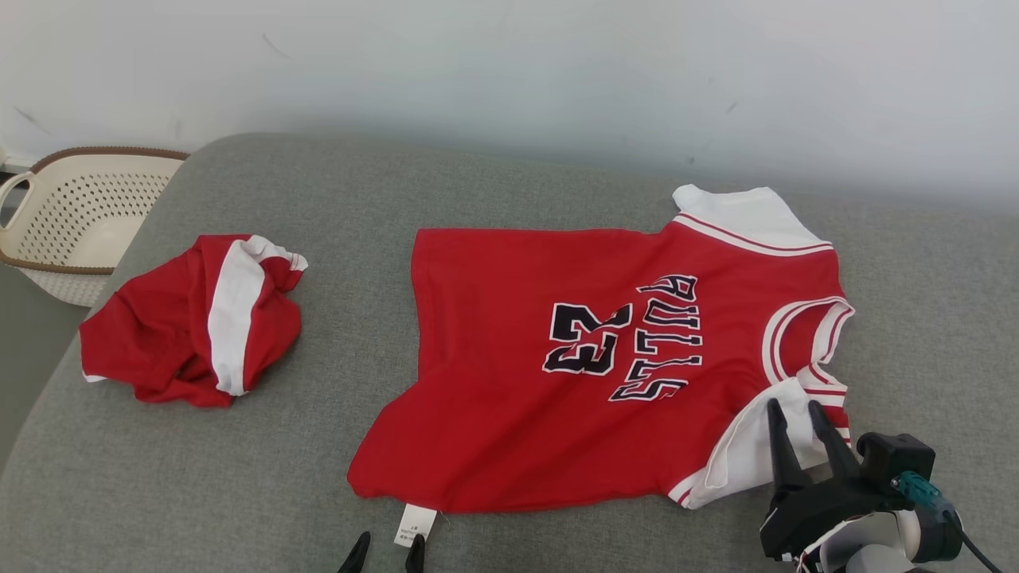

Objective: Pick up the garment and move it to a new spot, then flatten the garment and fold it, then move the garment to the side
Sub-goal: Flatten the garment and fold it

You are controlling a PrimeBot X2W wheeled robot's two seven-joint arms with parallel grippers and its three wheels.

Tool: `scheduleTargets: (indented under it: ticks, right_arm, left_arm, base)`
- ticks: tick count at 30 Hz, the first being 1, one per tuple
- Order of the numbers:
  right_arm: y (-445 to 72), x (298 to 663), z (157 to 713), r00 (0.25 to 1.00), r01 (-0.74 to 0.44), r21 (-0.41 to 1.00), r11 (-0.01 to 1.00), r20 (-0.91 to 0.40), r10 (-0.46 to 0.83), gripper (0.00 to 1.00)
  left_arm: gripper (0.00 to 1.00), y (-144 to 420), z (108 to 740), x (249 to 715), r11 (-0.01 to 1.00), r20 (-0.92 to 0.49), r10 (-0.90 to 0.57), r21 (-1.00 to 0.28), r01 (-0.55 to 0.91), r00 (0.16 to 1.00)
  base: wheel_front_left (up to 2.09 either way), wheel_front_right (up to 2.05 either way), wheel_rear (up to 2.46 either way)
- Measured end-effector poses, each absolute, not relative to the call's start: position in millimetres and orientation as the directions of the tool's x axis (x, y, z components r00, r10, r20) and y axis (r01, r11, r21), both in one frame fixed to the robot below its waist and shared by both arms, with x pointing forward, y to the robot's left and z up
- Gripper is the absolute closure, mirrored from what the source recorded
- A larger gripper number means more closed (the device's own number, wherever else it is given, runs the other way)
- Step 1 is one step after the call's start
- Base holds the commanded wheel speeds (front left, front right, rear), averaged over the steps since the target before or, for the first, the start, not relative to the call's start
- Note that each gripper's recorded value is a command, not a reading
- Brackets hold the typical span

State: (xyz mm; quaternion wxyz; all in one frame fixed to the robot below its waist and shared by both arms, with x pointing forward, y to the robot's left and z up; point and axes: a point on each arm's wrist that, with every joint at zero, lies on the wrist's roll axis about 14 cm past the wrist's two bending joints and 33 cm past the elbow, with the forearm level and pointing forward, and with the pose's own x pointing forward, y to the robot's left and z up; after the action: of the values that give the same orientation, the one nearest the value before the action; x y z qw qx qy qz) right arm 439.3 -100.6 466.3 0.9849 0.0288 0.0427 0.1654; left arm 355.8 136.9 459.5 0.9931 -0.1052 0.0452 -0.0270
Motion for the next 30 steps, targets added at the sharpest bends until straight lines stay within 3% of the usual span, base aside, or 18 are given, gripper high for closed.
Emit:
scheduleTargets:
  ticks: [1,16,17,18,19,27,28,30]
  right_arm:
    - [-100.7,439.1,463.8,0.941,-0.324,0.07,0.944,-0.082,0.329,1.0]
    - [-110.7,429.6,456.6,0.945,-0.303,0.087,0.949,-0.101,0.311,1.0]
    - [-112.0,428.2,455.5,0.946,-0.3,0.088,0.95,-0.103,0.308,0.93]
    - [-112.5,427.6,455.6,0.946,-0.299,0.088,0.95,-0.103,0.307,0.65]
    - [-112.6,427.2,455.9,0.946,-0.3,0.087,0.95,-0.101,0.308,0.0]
    - [-113.3,425.4,447.2,0.943,-0.298,0.091,0.95,-0.127,0.308,0.0]
    - [-112.5,425.8,446.2,0.942,-0.3,0.09,0.95,-0.13,0.309,0.16]
    - [-111.4,426.4,445.9,0.941,-0.302,0.09,0.949,-0.131,0.312,0.62]
  left_arm:
    - [0.0,137.0,459.2,355.5,0.976,-0.085,-0.063,-0.212,0.043,0.994]
    - [0.0,130.5,459.2,359.6,0.974,-0.085,-0.082,-0.217,0.062,0.993]
    - [0.0,129.0,459.0,360.0,0.974,-0.085,-0.087,-0.217,0.066,0.993]
    - [0.0,127.6,458.7,360.3,0.973,-0.086,-0.091,-0.218,0.07,0.992]
    - [0.0,126.8,458.4,360.6,0.973,-0.087,-0.093,-0.218,0.072,0.992]
    - [0.0,129.5,455.3,359.6,0.974,-0.097,-0.085,-0.217,0.063,0.992]
    - [0.0,130.6,455.6,359.4,0.974,-0.096,-0.082,-0.217,0.059,0.992]
    - [0.0,132.0,456.2,359.4,0.975,-0.094,-0.077,-0.216,0.055,0.993]
  base:
    - [0.0,0.0,0.0]
    - [0.0,0.0,0.0]
    - [0.0,0.0,0.0]
    - [0.0,0.0,0.0]
    - [0.0,0.0,0.0]
    - [0.0,0.0,0.0]
    - [0.0,0.0,0.0]
    - [0.0,0.0,0.0]
